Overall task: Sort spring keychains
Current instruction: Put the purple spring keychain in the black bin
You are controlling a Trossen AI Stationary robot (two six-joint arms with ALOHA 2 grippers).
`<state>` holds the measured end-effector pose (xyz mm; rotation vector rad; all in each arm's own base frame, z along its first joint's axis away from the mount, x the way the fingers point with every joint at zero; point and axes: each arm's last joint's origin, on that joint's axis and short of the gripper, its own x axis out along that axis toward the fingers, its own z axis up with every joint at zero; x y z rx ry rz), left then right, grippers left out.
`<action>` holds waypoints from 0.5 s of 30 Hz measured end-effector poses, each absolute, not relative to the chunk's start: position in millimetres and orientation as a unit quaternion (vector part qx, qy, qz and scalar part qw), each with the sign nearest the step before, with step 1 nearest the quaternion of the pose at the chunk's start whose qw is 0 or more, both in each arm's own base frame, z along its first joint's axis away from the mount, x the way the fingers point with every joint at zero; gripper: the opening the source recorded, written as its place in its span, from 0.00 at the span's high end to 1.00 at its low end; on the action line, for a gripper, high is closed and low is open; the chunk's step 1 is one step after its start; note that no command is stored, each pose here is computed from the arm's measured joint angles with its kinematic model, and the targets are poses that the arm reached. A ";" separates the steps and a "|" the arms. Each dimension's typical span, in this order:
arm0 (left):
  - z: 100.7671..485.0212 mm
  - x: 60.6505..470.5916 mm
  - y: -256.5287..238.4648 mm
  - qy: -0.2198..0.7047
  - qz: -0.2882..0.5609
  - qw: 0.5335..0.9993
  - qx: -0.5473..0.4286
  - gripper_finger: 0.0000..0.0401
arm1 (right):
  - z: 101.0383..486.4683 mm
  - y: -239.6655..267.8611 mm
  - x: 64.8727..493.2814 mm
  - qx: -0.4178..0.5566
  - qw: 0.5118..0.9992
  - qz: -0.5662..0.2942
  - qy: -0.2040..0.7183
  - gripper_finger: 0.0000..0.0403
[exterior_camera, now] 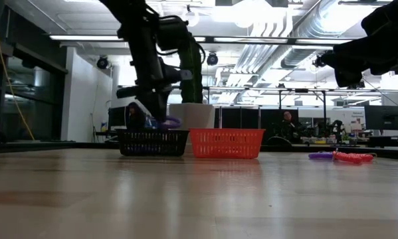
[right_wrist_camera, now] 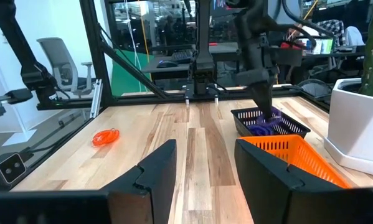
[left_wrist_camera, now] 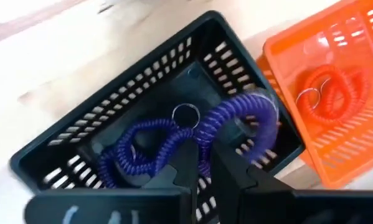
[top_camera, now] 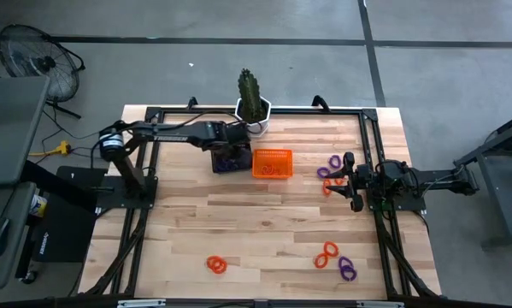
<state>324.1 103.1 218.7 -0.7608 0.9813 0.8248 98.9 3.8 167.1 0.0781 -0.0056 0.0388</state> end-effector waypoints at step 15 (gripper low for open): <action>207.3 329.5 105.4 0.482 0.388 0.711 -0.332 0.79 | 167.1 3.8 98.9 0.039 0.999 0.019 -0.003 0.61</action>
